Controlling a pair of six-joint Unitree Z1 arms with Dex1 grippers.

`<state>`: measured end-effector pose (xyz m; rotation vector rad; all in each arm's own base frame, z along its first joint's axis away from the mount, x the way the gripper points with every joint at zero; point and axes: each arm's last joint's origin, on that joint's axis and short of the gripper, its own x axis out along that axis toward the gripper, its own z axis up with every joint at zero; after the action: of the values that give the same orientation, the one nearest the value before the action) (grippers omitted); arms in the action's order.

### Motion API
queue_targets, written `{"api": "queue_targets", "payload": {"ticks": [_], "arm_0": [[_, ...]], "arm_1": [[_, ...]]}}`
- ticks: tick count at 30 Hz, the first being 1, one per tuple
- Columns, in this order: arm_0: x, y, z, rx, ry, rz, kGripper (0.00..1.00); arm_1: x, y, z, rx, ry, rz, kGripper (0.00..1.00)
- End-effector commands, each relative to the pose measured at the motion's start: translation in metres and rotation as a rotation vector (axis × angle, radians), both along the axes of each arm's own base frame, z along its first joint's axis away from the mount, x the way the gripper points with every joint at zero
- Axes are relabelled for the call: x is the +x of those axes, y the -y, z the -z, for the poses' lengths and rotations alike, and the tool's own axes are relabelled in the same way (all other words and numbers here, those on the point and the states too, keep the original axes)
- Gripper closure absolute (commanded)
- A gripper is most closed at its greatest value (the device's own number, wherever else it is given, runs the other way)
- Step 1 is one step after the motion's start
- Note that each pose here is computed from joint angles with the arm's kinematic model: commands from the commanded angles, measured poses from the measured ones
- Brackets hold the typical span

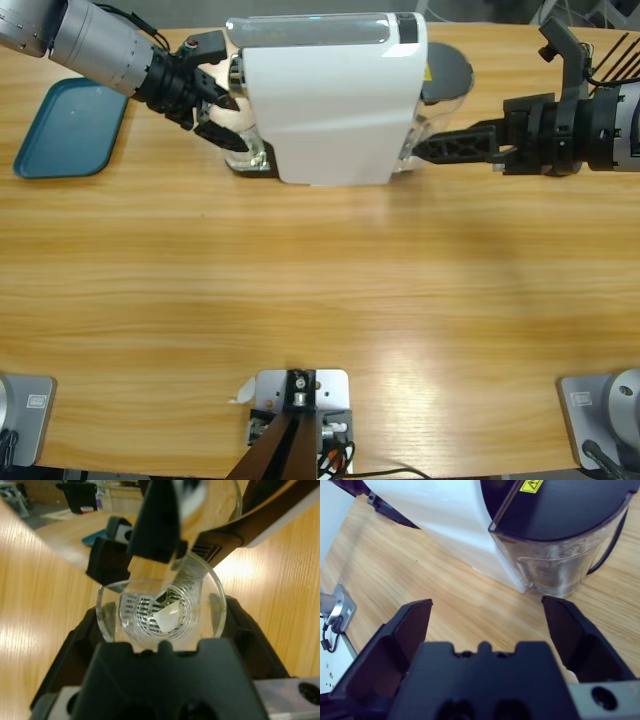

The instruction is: Pour coffee

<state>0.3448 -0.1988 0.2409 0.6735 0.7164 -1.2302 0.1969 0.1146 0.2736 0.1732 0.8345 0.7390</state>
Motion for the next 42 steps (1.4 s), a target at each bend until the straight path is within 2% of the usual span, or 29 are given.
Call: {"api": "queue_targets", "payload": {"ticks": [1, 10, 11, 12, 13, 14, 15, 24, 28, 30, 33, 42], "arm_0": [[0.006, -0.001, 0.037, 0.033, -0.116, -0.022, 1.0], [0.008, -0.004, 0.038, 0.05, -0.113, -0.044, 1.0], [0.008, -0.005, 0.039, 0.057, -0.115, -0.057, 0.966], [0.008, -0.005, 0.038, 0.066, -0.113, -0.067, 0.84], [0.007, -0.006, 0.036, 0.057, -0.113, -0.063, 0.421], [0.006, -0.006, 0.035, 0.052, -0.113, -0.062, 0.064], [0.006, -0.006, 0.035, 0.051, -0.111, -0.062, 0.01], [0.009, -0.01, 0.033, 0.047, -0.102, -0.073, 0.009], [0.006, -0.024, 0.017, 0.003, -0.087, -0.091, 0.009], [0.004, -0.032, 0.008, -0.018, -0.076, -0.103, 0.009], [-0.004, -0.039, -0.005, -0.028, -0.05, -0.112, 0.009], [-0.045, -0.053, -0.032, -0.048, -0.028, -0.12, 0.009]], "arm_1": [[0.004, 0.002, 0.006, -0.012, -0.026, -0.001, 0.0], [0.004, 0.002, 0.006, -0.008, -0.03, -0.009, 0.0], [0.004, 0.002, 0.006, -0.007, -0.03, -0.01, 0.0], [0.004, 0.001, 0.006, -0.006, -0.03, -0.011, 0.0], [0.004, 0.001, 0.006, -0.005, -0.031, -0.012, 0.0], [0.004, 0.001, 0.006, -0.004, -0.031, -0.013, 0.0], [0.004, 0.001, 0.006, -0.003, -0.032, -0.015, 0.0], [0.003, 0.002, 0.006, -0.006, -0.039, -0.015, 0.0], [0.002, 0.002, 0.006, -0.014, -0.049, -0.01, 0.0], [0.007, 0.001, 0.009, -0.043, -0.084, 0.003, 0.0], [0.005, 0.003, 0.007, -0.073, -0.102, 0.018, 0.0], [-0.005, 0.009, -0.027, -0.086, -0.07, 0.037, 0.0]]}}
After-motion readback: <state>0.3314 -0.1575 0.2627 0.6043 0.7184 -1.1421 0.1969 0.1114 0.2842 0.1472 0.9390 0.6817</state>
